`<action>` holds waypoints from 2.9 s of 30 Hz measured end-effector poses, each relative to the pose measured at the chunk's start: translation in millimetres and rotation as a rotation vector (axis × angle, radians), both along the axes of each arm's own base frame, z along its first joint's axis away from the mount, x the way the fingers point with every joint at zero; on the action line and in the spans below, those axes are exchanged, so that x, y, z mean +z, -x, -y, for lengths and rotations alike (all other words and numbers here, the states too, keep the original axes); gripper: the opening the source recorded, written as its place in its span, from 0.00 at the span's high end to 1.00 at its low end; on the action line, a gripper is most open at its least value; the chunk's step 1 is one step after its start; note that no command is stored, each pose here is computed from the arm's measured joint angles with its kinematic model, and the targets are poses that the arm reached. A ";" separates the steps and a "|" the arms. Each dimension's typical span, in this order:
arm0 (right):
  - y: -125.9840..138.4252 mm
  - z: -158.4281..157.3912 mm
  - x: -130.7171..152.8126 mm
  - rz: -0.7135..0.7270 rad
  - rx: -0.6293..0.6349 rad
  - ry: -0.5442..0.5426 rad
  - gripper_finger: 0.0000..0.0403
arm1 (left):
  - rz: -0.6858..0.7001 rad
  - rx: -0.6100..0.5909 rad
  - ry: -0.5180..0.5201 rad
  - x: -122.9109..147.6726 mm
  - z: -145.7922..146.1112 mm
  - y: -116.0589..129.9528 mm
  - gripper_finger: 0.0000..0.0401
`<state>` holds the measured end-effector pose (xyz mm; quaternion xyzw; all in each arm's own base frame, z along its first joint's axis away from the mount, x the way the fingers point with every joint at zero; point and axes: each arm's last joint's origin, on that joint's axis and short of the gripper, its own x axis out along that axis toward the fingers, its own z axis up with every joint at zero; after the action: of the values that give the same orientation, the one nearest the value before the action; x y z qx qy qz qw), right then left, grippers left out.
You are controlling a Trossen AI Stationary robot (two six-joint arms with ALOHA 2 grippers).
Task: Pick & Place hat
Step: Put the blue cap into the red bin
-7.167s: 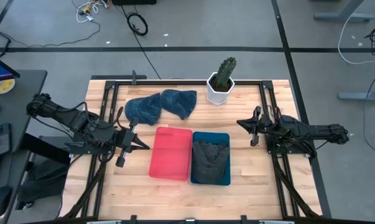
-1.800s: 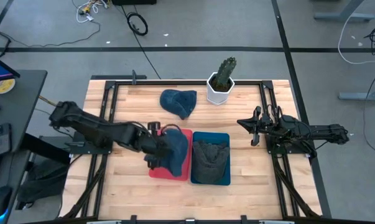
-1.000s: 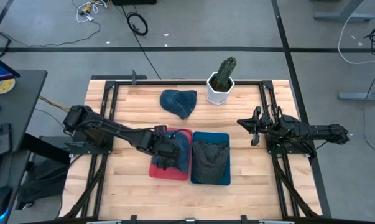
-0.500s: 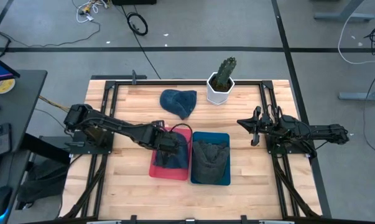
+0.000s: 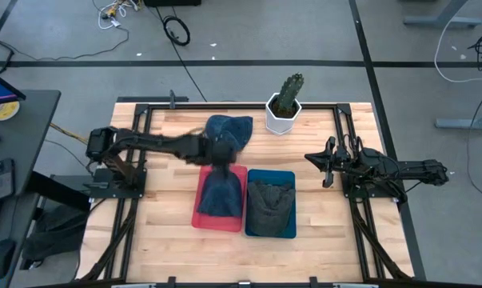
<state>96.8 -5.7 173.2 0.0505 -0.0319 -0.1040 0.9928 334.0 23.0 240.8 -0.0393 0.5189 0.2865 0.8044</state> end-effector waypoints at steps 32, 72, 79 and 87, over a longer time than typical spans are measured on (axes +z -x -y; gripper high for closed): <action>0.0 0.0 0.0 0.000 0.000 0.000 0.97 | 0.209 0.369 0.123 -44.5 -150.5 -7.2 0.48; 0.0 0.0 0.0 0.000 0.000 0.000 0.97 | 0.031 -0.162 0.000 42.5 -67.4 33.3 0.99; 0.0 0.0 0.0 0.000 0.000 0.000 0.97 | 0.057 -0.299 0.050 72.1 -1.9 58.0 0.99; 0.0 0.0 0.0 0.000 0.000 0.000 0.97 | 0.062 -0.505 0.082 67.1 68.6 54.5 0.99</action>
<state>96.8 -5.7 173.3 0.0505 -0.0320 -0.1040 0.9928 279.5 -45.6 307.8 0.0505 0.4986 0.0539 0.8637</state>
